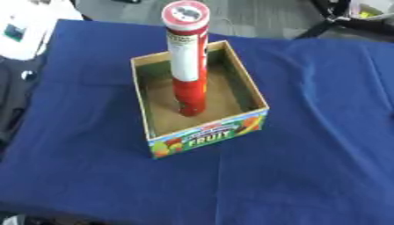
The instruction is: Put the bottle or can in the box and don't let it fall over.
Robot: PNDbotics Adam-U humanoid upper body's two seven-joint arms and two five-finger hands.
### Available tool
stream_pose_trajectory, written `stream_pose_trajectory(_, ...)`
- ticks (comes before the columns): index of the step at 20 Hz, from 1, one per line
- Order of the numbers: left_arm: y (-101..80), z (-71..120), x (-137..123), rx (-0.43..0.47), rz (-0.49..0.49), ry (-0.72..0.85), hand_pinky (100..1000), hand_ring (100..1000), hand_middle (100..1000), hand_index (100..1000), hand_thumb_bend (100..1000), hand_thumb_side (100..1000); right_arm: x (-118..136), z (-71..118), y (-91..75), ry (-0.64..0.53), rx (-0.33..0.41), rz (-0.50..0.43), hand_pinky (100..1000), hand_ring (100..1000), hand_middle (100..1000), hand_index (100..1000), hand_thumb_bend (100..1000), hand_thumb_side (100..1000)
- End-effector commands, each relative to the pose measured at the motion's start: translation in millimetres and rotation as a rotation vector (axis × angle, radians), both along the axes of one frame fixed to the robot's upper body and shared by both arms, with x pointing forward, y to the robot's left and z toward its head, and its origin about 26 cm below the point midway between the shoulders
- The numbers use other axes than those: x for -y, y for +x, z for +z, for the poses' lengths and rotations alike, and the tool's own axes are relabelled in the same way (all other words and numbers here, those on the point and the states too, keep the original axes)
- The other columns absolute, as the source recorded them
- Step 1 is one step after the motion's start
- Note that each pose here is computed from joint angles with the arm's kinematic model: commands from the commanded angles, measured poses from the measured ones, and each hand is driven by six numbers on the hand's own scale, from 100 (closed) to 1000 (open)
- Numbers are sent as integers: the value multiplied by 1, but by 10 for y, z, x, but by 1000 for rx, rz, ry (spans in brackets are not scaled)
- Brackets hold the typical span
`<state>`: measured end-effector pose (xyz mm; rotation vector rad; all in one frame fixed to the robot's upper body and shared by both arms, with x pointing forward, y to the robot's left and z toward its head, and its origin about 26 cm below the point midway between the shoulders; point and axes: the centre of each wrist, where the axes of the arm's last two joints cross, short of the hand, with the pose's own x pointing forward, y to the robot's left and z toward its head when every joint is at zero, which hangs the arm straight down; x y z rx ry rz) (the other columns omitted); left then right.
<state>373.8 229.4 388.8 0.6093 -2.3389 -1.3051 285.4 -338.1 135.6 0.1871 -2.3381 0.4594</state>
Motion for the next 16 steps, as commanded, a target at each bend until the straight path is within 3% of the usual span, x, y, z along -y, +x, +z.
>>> stream_pose_trajectory(1, -293, 214, -247, 63, -62, -210, 483, 797, 823, 797, 100, 522, 58, 92, -26, -10, 27, -13, 1000, 641, 709, 921, 100, 650)
stream_pose_trajectory(4, -508, 144, -423, 69, -152, -367, 469, 790, 825, 801, 100, 537, 64, 117, -29, 0, 39, -17, 1000, 644, 710, 919, 100, 648)
stream_pose_trajectory(9, -796, -220, -594, 19, -242, -584, 441, 779, 828, 805, 100, 622, 75, 170, -35, 22, 69, -29, 1000, 648, 712, 918, 100, 646)
stream_pose_trajectory(16, -784, -1031, -824, -122, -235, -835, 368, 727, 773, 769, 100, 655, 58, 257, -21, 64, 104, -44, 1000, 664, 722, 920, 100, 646)
